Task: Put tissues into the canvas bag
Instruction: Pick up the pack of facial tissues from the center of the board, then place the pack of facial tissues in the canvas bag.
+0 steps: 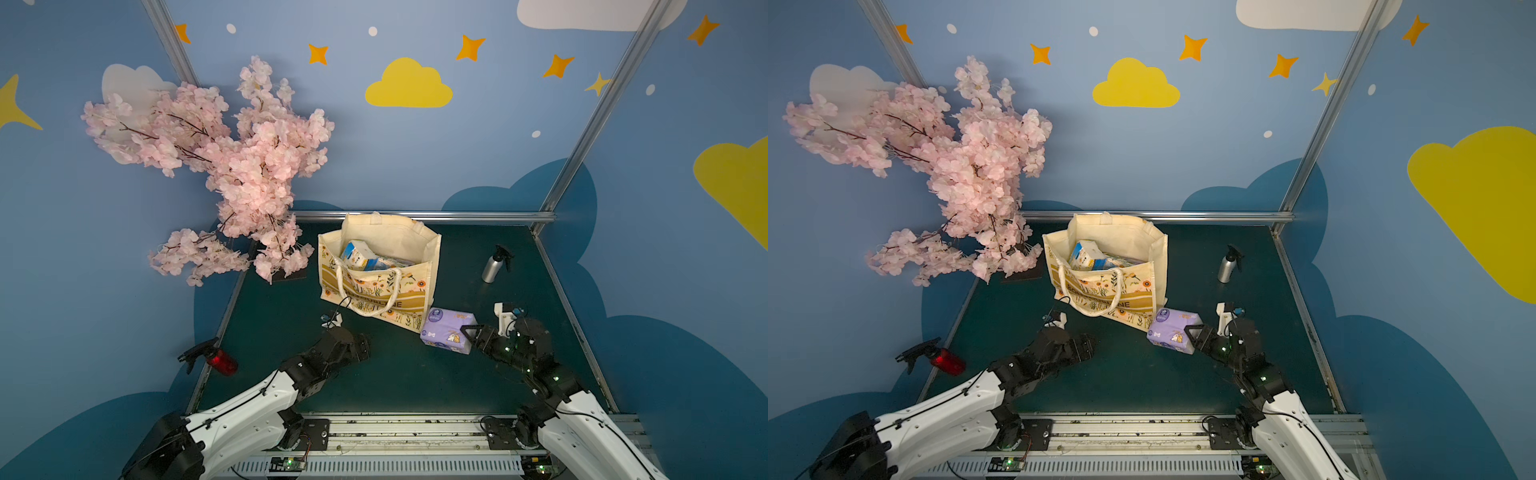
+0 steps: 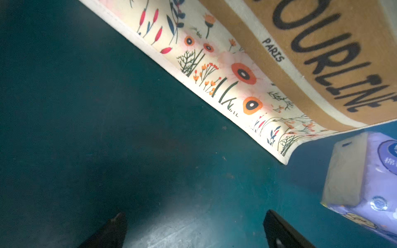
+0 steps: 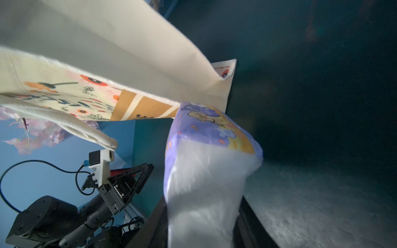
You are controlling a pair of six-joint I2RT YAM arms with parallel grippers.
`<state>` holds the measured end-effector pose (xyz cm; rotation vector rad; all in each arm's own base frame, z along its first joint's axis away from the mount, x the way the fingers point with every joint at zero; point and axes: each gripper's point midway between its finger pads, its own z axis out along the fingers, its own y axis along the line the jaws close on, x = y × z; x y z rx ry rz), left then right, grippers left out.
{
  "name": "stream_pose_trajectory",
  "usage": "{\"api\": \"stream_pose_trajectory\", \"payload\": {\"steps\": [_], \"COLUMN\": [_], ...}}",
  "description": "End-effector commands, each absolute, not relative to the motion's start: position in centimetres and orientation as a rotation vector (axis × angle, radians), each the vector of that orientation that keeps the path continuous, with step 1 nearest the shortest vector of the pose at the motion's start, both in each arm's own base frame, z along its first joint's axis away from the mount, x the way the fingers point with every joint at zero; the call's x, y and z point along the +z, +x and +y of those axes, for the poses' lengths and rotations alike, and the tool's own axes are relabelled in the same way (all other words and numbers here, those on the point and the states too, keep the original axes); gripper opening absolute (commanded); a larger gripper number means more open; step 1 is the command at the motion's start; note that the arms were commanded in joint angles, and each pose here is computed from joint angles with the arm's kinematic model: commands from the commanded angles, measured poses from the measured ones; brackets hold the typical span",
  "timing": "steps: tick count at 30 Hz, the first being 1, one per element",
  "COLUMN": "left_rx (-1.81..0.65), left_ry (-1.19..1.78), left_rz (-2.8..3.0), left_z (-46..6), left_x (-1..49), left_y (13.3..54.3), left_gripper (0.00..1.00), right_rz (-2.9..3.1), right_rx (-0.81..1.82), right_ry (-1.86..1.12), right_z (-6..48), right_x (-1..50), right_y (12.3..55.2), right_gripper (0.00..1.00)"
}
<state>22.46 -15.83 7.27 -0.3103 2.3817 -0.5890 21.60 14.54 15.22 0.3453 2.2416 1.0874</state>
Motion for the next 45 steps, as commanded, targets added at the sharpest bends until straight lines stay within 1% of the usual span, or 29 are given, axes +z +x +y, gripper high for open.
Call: {"api": "stream_pose_trajectory", "payload": {"steps": [1,10,17,27,30,33,40,45], "left_rx": [-0.616,-0.616,-0.613,-0.622,-0.628,-0.633,-0.648,-0.665], "left_ry": [-0.29,-0.305,-0.301,-0.302,-0.308,-0.309,-0.3,-0.306], "left_rz": [2.351,2.339,2.335,2.332,2.325,2.324,2.331,2.338], "left_z": [-16.5,-16.1,-16.0,-16.1,-16.1,-16.2,-16.5,-16.7], "left_x": [8.5,8.5,8.5,8.5,8.5,8.5,8.6,8.6], "left_y": [23.2,23.0,23.0,23.0,23.1,23.1,23.1,23.0], "left_gripper": [0.99,0.99,0.99,0.99,0.99,0.99,1.0,0.99], "right_rz": [2.184,2.051,1.924,1.799,1.768,1.759,1.738,1.756], "right_rx": [1.119,1.125,1.09,1.132,1.146,1.159,1.221,1.247], "right_ry": [0.268,0.255,0.195,0.041,-0.024,-0.108,-0.285,-0.411], "right_z": [13.8,10.8,9.2,9.6,10.9,13.2,19.7,24.6], "right_x": [18.9,25.6,32.4,40.4,42.7,44.0,46.0,46.3], "right_y": [21.9,24.3,25.8,29.9,30.7,31.4,33.8,36.4], "right_gripper": [0.42,0.42,0.43,0.42,0.43,0.43,0.43,0.45]}}
